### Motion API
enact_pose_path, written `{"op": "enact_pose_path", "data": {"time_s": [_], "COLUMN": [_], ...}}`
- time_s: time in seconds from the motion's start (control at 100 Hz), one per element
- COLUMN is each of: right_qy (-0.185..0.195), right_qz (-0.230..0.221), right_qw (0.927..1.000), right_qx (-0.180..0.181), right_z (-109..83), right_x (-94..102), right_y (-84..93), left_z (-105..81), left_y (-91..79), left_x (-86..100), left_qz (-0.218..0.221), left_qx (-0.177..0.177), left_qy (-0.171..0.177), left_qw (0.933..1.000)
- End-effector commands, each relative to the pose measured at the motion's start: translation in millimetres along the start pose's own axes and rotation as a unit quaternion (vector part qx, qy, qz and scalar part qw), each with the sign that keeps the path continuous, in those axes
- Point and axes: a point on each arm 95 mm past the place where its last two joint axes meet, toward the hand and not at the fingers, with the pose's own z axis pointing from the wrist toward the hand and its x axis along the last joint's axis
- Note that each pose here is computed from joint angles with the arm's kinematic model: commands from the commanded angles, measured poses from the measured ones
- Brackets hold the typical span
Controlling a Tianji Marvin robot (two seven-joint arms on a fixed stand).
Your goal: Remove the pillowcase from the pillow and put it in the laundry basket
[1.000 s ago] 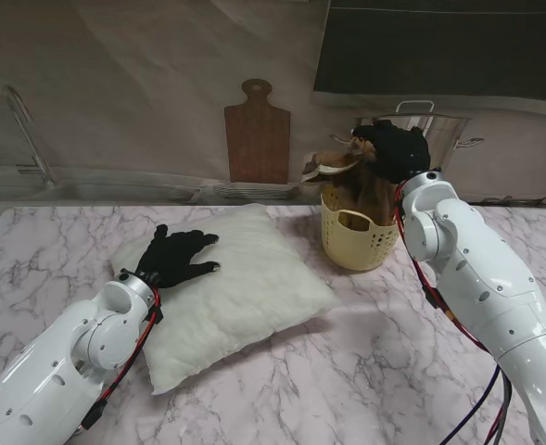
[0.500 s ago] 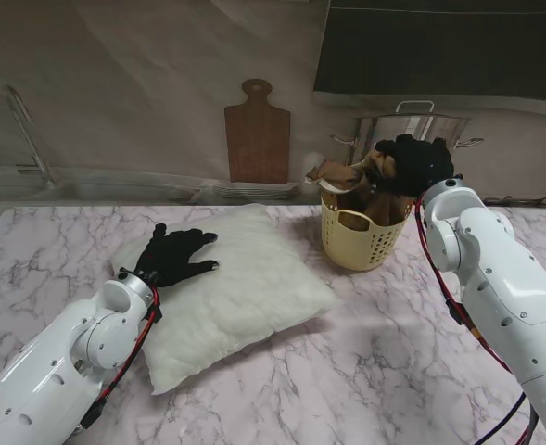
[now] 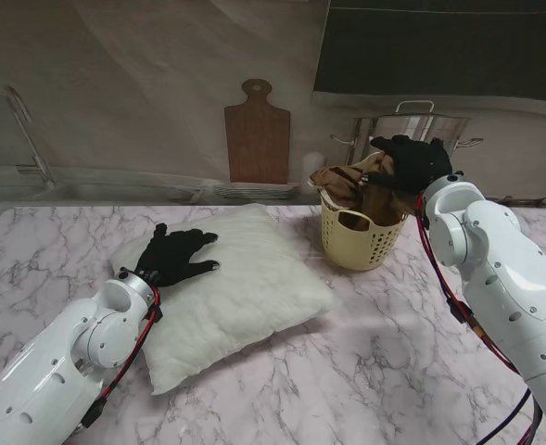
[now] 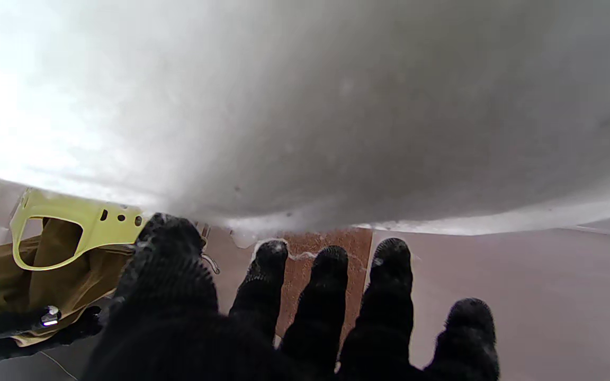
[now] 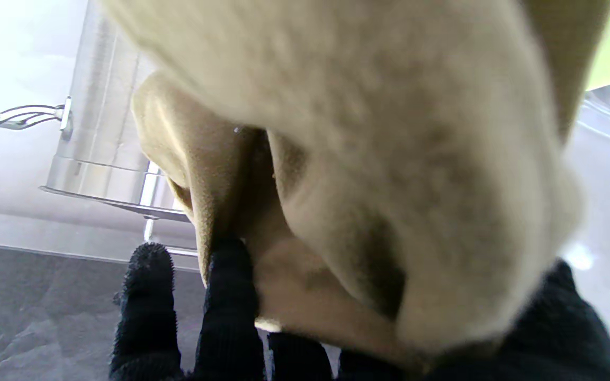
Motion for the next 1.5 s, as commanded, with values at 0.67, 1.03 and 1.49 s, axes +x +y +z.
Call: {"op": "enact_pose_path", "data": {"time_s": [0.67,1.03,1.49], "right_qy": [0.052,0.059,0.078], "right_qz": [0.025,-0.029,0.021], "right_qw": [0.9973,0.9975,0.9967], "right_qx": [0.045,0.027,-0.007], "right_z": [31.5,18.7,32.3], "right_x": [46.9,32.3,51.5], "right_y": [-15.4,-4.5,-2.0], "left_z": [3.2,3.7,3.5], "left_y": [3.6,3.4,3.1], "left_x": [3.8,4.6,4.5], "left_qz": [-0.004,-0.002,-0.003], "left_qx": [-0.009,-0.009,-0.009], "left_qy": [0.006,0.008,0.007], "left_qw": [0.9999,0.9999,0.9999]}}
